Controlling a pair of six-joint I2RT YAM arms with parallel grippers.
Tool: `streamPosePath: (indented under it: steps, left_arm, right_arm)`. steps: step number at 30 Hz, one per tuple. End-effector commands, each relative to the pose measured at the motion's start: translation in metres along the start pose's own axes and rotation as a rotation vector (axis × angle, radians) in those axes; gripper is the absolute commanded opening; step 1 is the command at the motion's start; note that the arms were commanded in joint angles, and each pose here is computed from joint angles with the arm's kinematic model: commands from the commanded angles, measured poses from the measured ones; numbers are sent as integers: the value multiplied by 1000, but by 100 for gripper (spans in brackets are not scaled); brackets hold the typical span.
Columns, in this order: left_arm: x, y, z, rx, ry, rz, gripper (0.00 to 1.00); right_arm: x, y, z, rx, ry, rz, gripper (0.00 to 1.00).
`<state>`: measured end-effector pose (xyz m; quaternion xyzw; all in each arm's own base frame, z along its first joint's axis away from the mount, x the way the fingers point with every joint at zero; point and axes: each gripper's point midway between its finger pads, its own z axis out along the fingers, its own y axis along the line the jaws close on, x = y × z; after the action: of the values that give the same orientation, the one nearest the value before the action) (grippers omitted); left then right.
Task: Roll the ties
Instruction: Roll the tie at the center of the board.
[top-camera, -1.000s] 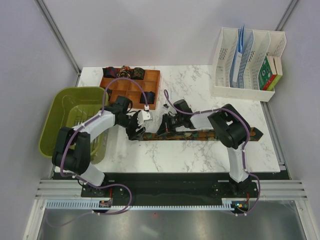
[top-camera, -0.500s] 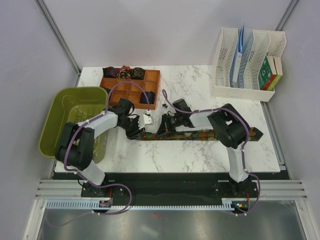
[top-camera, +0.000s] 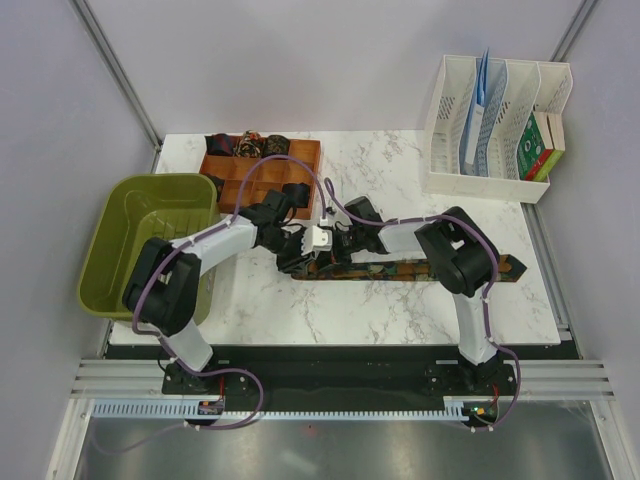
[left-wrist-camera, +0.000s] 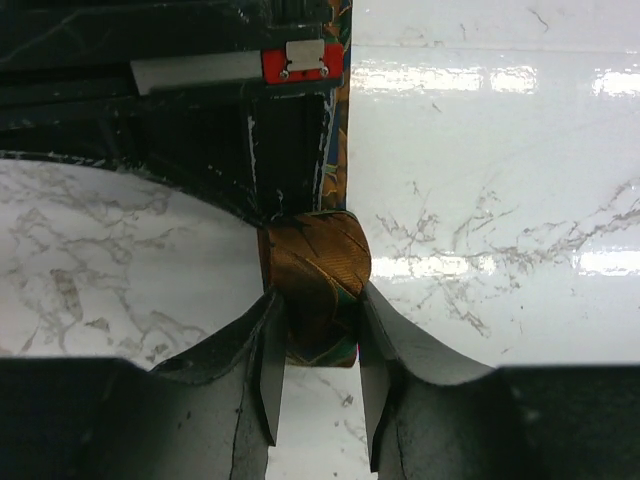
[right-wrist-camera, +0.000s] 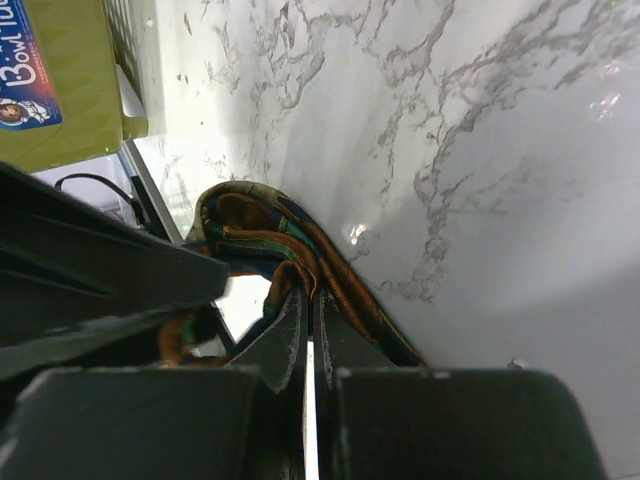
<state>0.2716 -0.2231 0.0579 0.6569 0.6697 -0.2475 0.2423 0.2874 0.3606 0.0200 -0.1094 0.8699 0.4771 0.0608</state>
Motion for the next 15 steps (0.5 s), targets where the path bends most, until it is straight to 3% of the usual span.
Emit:
streamPosePath:
  steps: [1,7,15]
  left_arm:
    - [-7,3,19,28,-22,-51,39]
    - [15,-1,35,36,71,-76,35]
    - [35,-4,41,43,139,-127,32]
  right_arm:
    - [-11,-3,0,1,-29,10,0]
    - [-16,5,-10,-37,-41,33,5]
    - [-24,27,-41,-83,-63,25,34]
